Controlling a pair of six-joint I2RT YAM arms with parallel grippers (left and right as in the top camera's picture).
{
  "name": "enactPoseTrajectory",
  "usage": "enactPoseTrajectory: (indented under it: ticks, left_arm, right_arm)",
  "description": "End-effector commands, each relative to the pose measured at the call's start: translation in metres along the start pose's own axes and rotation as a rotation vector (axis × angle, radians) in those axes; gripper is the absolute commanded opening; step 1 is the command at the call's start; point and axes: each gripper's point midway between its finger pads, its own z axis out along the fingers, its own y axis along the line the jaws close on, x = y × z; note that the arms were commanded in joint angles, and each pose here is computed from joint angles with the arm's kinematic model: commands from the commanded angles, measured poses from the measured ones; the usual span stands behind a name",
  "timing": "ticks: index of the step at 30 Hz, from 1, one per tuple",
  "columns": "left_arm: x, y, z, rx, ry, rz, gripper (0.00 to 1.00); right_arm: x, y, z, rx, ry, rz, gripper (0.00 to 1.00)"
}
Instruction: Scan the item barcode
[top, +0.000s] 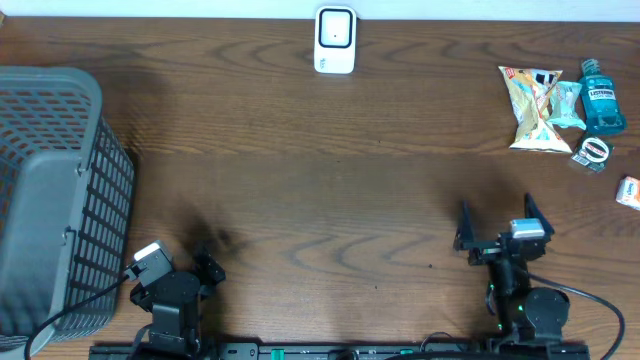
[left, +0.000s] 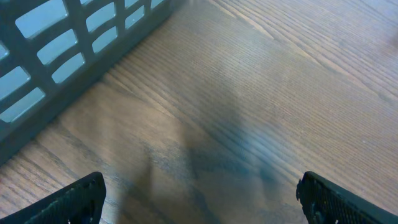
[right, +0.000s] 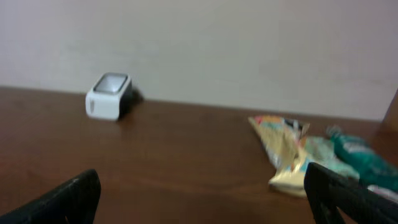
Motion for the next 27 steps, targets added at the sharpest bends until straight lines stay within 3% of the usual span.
enactPoseTrajectory:
  ticks: [1, 27]
  left_arm:
    - [0.006, 0.008, 0.001, -0.039, 0.017, 0.012, 0.98]
    - [-0.007, 0.002, 0.001, -0.014, -0.036, -0.024, 0.98]
  right_arm:
    - [0.012, 0.003, 0.000, -0.010, 0.043, 0.006, 0.99]
    - [0.013, 0.003, 0.000, -0.009, 0.047, 0.006, 0.99]
